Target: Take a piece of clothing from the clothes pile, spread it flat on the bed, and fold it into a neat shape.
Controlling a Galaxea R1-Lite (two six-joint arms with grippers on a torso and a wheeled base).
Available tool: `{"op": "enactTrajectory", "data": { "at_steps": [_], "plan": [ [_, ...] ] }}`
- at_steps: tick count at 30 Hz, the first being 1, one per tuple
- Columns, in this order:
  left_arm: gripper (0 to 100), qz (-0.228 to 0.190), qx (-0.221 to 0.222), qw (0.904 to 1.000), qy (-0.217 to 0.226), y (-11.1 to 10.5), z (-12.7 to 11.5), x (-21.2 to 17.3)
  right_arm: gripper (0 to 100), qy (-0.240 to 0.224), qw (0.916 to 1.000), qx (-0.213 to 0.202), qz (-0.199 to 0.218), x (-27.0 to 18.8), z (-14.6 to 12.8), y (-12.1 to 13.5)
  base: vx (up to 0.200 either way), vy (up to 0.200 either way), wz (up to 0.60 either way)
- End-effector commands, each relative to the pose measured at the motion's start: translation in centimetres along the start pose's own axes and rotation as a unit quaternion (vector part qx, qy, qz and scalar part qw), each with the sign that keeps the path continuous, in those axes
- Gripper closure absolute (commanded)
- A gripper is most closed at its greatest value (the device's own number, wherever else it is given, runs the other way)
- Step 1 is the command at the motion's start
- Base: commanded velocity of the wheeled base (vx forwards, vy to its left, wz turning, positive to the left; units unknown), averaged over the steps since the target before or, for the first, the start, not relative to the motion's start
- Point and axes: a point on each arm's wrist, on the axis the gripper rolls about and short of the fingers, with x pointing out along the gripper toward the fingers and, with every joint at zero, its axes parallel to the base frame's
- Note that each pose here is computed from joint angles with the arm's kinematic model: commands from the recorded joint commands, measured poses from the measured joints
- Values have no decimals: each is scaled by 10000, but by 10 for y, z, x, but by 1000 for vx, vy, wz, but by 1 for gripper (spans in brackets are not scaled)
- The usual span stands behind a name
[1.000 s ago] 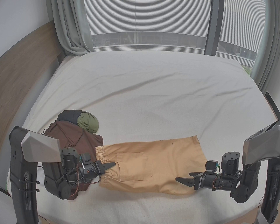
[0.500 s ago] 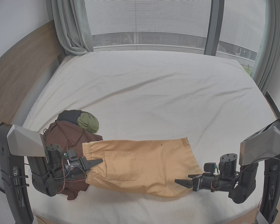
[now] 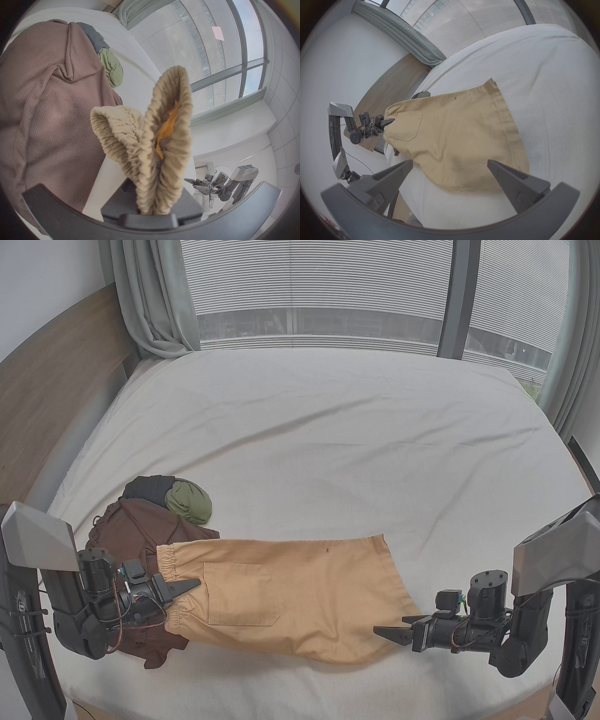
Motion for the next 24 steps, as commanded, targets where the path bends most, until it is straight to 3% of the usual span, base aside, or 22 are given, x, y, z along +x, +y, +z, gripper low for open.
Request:
{"op": "enactTrajectory", "data": {
  "at_steps": [1,12,24],
  "plan": [
    [100,54,-48,9999,-81,3,3,-7,0,33,10000,-22,38,1,-1,2,0,0,0],
    [100,-152,23,9998,111,-6,-2,3,0,42,10000,-32,62,1,-2,4,0,0,0],
    [100,-735,-66,9969,260,-48,-2,24,0,-25,10000,-52,73,0,1,5,0,0,0]
  ]
}}
